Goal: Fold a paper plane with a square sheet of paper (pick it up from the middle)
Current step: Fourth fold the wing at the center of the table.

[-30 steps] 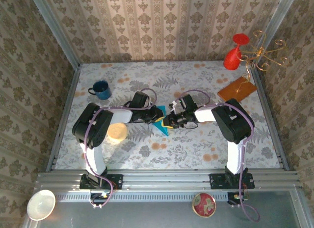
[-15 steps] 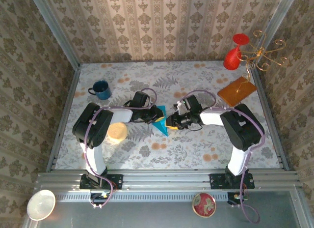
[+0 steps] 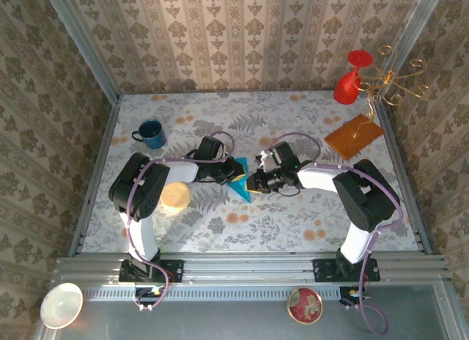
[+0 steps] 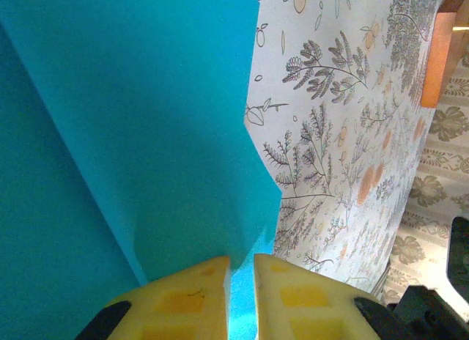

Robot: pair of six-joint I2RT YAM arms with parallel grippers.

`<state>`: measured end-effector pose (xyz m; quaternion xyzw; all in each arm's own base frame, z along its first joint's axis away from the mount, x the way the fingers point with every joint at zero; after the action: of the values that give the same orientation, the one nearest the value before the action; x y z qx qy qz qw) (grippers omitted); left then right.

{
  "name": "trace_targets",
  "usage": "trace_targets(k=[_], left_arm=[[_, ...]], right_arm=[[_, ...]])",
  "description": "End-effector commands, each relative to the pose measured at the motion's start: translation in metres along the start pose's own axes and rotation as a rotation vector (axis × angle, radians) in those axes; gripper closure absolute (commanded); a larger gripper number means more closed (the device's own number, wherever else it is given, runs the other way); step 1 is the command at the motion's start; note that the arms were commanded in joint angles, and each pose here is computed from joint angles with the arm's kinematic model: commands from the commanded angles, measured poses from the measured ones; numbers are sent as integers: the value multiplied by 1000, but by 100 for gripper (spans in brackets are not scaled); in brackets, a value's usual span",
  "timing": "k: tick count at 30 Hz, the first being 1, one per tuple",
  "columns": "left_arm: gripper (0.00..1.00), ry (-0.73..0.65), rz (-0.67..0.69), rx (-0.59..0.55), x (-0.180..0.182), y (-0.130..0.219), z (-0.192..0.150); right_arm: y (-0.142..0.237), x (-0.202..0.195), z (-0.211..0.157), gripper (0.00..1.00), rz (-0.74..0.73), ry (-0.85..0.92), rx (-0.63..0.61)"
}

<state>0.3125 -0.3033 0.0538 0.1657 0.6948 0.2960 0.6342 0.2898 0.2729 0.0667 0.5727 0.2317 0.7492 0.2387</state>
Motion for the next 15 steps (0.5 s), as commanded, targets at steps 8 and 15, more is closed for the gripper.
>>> trace_targets(k=[8, 15], left_arm=[[83, 11, 25, 12, 6, -6, 0], [83, 13, 28, 13, 7, -6, 0]], right_arm=[[-18, -6, -7, 80, -27, -9, 68], [-21, -12, -10, 80, -44, -23, 78]])
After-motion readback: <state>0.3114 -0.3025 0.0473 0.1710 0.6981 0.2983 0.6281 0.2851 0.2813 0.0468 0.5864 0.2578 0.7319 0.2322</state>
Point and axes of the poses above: each hand's point on the last joint's axis, 136 mm out from that joint toward the fingers, its own y axis back along the fingers, its own x axis along the line the jaws close on, z = x × y, the point moved 2 cm from there along y, back along the fingers, and after that the axes turned 4 degrees about y, right-handed, at the moved point
